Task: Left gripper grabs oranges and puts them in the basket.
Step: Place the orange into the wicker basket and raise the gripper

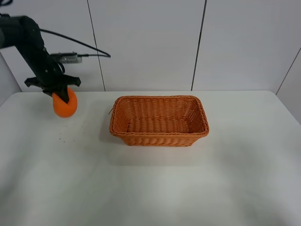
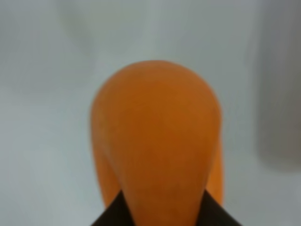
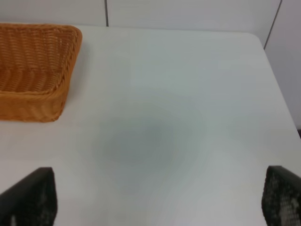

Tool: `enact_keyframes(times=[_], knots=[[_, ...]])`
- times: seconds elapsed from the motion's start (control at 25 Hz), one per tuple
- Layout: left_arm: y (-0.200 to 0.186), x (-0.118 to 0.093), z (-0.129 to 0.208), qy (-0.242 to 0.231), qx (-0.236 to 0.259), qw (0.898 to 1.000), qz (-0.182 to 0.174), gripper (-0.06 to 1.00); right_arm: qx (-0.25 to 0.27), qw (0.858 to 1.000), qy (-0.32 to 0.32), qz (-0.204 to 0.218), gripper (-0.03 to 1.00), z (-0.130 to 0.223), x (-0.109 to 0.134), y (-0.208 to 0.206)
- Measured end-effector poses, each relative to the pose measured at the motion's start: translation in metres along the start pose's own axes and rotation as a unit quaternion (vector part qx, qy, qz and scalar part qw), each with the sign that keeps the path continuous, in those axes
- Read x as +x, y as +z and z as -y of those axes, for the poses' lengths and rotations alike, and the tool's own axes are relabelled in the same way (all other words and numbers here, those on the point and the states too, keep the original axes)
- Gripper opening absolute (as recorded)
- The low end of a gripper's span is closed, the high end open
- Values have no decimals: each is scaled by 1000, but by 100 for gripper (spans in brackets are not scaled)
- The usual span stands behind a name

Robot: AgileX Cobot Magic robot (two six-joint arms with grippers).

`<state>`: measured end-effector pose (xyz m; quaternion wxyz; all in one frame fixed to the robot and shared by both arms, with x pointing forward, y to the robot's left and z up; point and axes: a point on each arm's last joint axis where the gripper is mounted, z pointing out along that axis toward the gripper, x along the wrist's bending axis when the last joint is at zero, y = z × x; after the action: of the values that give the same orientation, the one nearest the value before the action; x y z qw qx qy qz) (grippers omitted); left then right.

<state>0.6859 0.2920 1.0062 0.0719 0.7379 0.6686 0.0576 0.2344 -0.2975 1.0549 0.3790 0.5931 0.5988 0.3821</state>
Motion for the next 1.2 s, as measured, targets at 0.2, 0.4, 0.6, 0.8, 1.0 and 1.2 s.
enact_keyframes(times=[0.2,0.4,0.6,0.8,1.0,1.2], knots=[[-57,-1,-7,2,-74,997,-6,22,0,1000,0,0,69,0,0,0],[-66,-10,-7,-10,-79,997,1,22,0,1000,0,0,69,0,0,0],[-64,-57,-7,32,-77,996,20,22,0,1000,0,0,69,0,0,0],[-64,-114,-2,91,-81,992,40,22,0,1000,0,0,69,0,0,0],[-68,-187,7,164,-130,975,71,22,0,1000,0,0,69,0,0,0],[-49,-244,12,209,-164,959,100,22,0,1000,0,0,69,0,0,0]])
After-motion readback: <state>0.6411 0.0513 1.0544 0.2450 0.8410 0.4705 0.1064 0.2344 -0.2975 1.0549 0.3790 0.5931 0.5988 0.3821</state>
